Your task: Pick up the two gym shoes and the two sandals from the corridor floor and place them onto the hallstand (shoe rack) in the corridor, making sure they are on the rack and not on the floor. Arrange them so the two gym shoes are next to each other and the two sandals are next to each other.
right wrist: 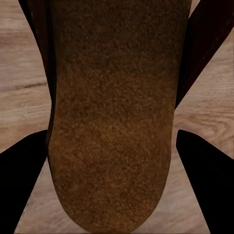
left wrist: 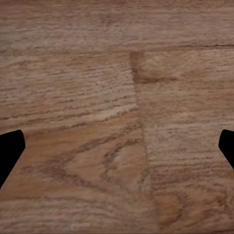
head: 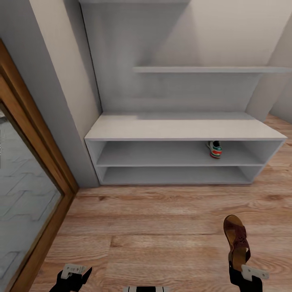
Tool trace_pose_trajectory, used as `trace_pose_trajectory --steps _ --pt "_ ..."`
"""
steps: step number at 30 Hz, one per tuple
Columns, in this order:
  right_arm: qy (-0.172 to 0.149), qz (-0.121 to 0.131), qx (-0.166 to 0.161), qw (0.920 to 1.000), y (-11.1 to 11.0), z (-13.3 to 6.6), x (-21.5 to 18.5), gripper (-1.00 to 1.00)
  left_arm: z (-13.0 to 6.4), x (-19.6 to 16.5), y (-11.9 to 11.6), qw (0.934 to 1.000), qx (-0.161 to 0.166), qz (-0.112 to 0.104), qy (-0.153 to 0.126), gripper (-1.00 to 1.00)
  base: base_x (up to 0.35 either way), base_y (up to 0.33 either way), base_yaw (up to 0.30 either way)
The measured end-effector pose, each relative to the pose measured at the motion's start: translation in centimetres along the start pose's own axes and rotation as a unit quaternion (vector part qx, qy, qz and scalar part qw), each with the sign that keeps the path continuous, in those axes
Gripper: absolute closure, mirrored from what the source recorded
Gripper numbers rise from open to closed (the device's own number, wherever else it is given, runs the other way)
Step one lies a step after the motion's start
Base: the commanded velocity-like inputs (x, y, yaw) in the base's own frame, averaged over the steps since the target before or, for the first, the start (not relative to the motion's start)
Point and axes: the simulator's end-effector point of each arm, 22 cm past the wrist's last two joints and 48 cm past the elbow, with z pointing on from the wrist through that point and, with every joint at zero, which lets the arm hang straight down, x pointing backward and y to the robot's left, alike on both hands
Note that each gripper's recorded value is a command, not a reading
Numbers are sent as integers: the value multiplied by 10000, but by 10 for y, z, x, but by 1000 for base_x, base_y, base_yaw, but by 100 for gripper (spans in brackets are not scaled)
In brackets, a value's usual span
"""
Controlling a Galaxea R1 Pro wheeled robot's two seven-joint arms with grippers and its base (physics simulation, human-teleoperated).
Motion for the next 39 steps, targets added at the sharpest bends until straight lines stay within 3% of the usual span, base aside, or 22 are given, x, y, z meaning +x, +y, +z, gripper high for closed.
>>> trace_pose_trajectory --steps 15,28,39 --pt "-9 3 6 10000 0 0 -1 100 0 0 0 10000 1 0 -1 -100 1 14 0" --pt "-9 0 8 10000 -1 0 -1 100 0 0 0 10000 0 1 -2 -100 0 207 0" --pt "-10 0 10 10000 -1 0 -1 100 0 0 -1 10000 9 0 5 -100 0 46 0"
